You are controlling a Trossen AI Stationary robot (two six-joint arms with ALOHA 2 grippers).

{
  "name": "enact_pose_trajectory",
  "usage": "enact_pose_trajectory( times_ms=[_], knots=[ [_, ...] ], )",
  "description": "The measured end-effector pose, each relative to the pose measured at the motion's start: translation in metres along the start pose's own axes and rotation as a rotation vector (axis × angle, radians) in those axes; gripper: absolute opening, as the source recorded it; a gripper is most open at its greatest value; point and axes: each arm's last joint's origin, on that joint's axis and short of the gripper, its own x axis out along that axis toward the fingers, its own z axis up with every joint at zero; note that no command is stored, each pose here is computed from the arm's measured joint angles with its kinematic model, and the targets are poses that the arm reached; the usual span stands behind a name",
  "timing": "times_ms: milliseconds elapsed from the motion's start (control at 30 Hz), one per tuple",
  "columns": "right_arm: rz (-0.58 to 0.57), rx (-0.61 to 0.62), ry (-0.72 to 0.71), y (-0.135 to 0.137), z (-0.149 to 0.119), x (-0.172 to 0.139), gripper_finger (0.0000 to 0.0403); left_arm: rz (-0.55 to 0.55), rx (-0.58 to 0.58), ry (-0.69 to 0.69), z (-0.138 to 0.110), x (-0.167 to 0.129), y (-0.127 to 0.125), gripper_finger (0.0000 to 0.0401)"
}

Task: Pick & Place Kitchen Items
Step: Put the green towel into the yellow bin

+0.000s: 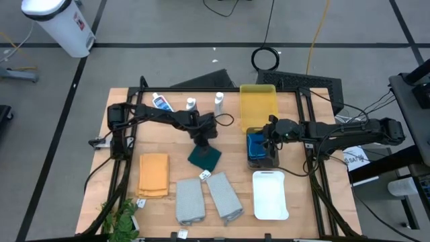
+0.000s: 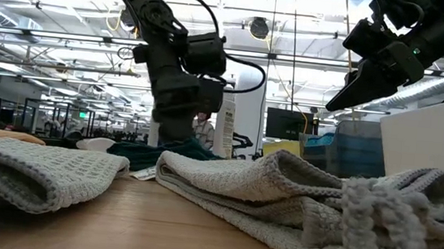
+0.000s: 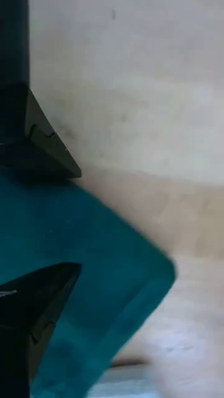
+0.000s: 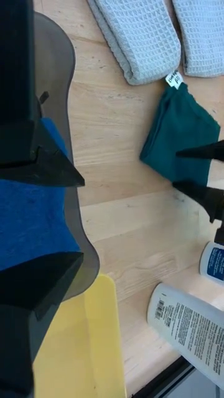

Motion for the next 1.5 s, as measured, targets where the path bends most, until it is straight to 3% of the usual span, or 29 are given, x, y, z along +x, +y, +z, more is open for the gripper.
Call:
enact_pose_trajectory(
  times_ms=[233,600,1133,1267,1500],
  knots=[
    [0.0,0.0,0.001,0.0,0.0,0.0,0.016,-0.006,0.112,0.065,-0.007,-0.002,0.001,0.0239],
    [0.0,0.0,0.002,0.0,0.0,0.0,0.016,-0.109,0.078,0.123,-0.013,-0.003,-0.003,0.0239],
    [0.0,0.0,0.002,0.0,0.0,0.0,0.016,-0.053,0.107,0.155,-0.023,0.004,-0.002,0.0236],
    [0.0,0.0,0.002,0.0,0.0,0.0,0.016,-0.044,0.105,0.167,-0.028,0.008,0.0,0.0196],
    [0.0,0.0,0.002,0.0,0.0,0.0,0.016,0.027,0.11,0.135,-0.027,0.011,0.002,0.006]
  ],
)
